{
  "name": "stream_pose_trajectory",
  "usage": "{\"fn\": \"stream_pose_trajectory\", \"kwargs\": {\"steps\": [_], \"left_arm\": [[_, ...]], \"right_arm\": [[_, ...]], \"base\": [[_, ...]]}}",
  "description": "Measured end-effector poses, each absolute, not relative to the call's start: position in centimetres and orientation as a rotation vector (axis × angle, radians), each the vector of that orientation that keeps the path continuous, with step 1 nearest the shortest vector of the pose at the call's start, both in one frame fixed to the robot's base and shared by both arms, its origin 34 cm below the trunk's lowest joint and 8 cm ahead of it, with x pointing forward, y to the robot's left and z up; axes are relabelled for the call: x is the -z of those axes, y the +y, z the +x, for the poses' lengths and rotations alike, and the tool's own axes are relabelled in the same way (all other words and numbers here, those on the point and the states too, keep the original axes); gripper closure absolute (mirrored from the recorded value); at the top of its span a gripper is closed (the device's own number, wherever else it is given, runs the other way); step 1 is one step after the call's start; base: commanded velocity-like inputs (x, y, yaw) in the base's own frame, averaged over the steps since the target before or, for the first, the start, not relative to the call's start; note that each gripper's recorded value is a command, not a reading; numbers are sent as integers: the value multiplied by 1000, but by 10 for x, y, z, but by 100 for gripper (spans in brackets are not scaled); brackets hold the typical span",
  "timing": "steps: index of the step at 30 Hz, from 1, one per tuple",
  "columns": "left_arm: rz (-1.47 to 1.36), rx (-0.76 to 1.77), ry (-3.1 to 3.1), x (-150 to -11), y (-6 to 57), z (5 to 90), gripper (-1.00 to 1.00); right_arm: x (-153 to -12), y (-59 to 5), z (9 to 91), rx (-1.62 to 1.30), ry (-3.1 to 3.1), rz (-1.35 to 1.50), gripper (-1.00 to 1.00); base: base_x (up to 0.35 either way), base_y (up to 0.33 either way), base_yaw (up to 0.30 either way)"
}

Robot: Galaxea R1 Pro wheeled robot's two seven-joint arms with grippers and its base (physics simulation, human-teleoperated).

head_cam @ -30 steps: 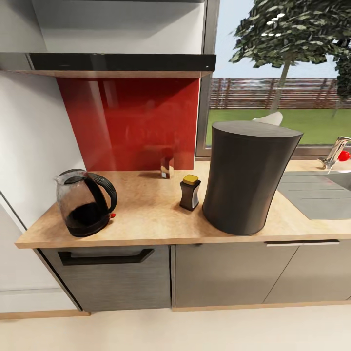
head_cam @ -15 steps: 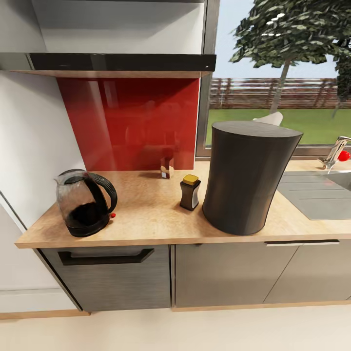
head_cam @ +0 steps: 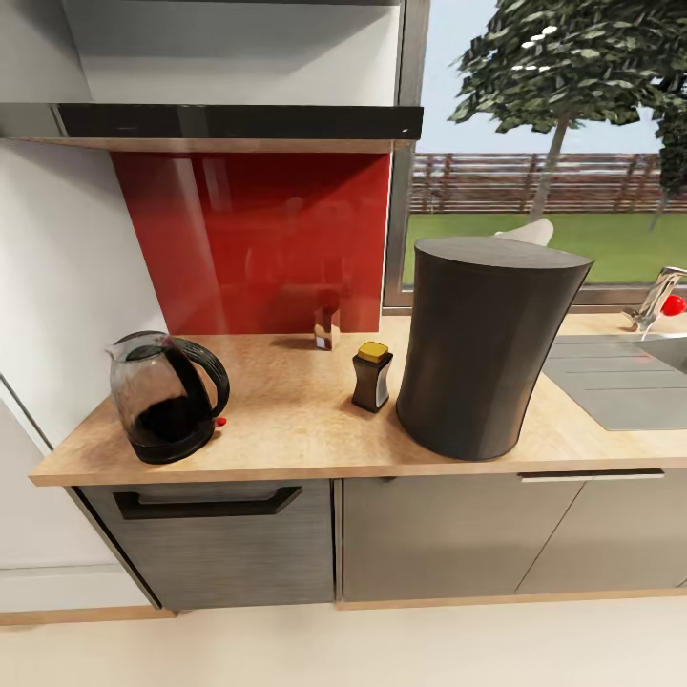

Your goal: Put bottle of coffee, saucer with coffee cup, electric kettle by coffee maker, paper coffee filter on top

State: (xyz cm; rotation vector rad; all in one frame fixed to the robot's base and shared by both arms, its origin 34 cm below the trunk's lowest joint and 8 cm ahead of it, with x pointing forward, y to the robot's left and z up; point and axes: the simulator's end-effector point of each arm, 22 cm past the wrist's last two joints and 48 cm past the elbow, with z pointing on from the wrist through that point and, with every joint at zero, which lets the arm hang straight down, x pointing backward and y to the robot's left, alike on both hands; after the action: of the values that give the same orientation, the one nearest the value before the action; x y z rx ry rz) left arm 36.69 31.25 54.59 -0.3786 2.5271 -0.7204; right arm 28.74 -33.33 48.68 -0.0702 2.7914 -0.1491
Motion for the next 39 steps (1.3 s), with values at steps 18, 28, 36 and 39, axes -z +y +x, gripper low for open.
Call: {"fn": "stream_pose_trajectory", "kwargs": {"steps": [18,28,36,39], "left_arm": [[-393,716,2522,-546,314,366,-100],[-393,718,2522,-546,313,366,-100],[-393,717,2522,-546,313,366,-100],[-394,718,2522,-546,313,366,-100]], "right_arm": [[-487,-332,287,146,2791,-73,-100],[-487,-331,287,146,2792,-73,-100],[-487,-331,288,145,2790,-73,-100],[-487,-331,288,146,2790,-73,-100]], "base": [[36,-116,0],[16,-61,3],[1,-5,164],[0,0,265]]}}
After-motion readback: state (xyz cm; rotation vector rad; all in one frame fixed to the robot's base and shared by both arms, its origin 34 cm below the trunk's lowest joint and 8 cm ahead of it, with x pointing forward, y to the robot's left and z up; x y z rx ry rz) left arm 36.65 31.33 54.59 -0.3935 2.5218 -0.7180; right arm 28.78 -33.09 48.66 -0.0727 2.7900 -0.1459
